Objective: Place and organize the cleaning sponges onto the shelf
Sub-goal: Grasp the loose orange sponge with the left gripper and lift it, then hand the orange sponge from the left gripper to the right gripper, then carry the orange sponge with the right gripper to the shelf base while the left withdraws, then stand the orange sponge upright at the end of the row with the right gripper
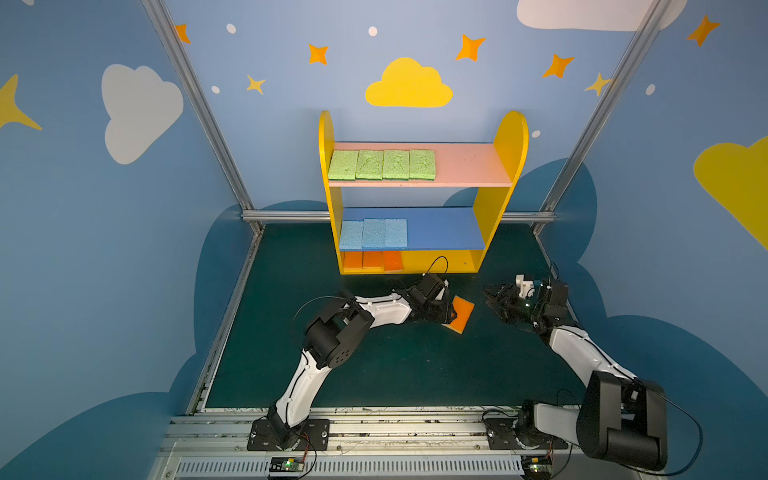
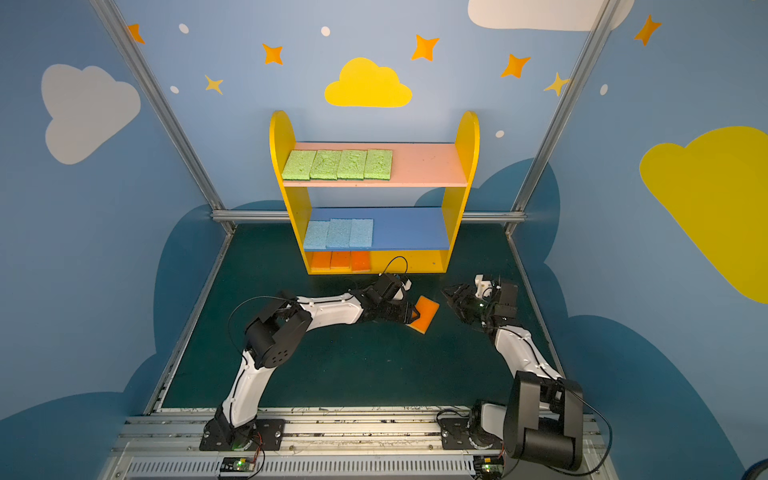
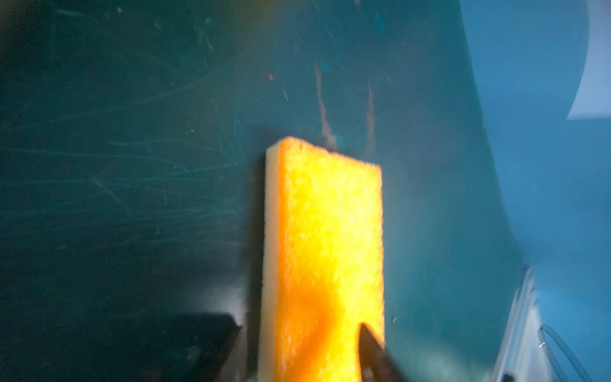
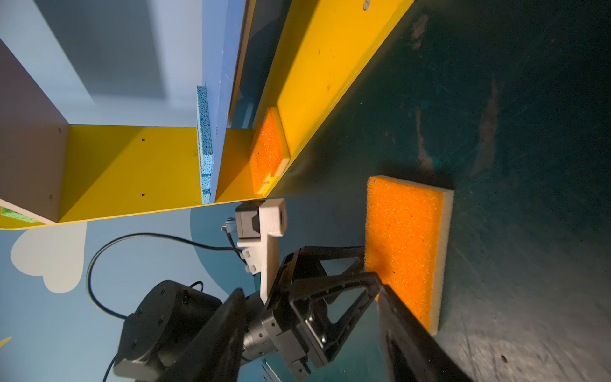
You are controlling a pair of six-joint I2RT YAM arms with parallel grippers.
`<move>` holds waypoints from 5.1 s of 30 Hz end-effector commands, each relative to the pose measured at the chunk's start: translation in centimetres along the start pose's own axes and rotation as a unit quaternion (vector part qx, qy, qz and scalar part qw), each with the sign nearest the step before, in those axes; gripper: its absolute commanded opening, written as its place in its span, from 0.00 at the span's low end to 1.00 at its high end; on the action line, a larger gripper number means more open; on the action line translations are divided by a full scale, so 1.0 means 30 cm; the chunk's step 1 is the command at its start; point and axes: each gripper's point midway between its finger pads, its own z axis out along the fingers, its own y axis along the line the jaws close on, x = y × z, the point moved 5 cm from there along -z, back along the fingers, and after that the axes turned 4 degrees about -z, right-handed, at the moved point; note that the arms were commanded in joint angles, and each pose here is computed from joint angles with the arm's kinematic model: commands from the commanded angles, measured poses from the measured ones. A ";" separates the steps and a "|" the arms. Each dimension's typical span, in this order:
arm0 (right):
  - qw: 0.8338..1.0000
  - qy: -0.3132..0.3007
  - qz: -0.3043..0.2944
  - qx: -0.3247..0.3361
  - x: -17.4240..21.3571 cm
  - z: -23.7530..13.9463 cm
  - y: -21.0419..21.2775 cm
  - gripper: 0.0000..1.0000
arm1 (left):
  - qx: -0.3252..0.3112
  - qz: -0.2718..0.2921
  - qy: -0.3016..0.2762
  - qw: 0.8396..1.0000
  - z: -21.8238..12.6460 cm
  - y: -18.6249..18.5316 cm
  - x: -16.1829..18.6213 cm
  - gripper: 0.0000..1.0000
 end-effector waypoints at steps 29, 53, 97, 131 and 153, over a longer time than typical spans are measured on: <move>0.954 0.248 -0.130 -0.111 0.403 0.451 0.335 0.50 | 0.006 -0.122 -0.183 0.975 -0.634 0.287 -0.014 0.17; 0.930 0.294 -0.093 -0.200 0.449 0.596 0.373 0.27 | 0.057 -0.165 -0.203 0.964 -0.724 0.341 -0.054 0.18; 0.949 0.282 -0.024 -0.139 0.074 0.815 0.160 0.02 | -0.087 -0.149 -0.197 0.965 -0.796 0.475 0.155 0.99; 0.962 0.261 -0.030 -0.072 -0.072 0.929 0.069 0.04 | -0.093 -0.157 -0.179 0.967 -0.759 0.502 0.167 1.00; 0.966 0.250 -0.007 -0.069 -0.051 0.892 0.002 0.08 | -0.081 -0.148 -0.173 0.970 -0.758 0.484 0.153 1.00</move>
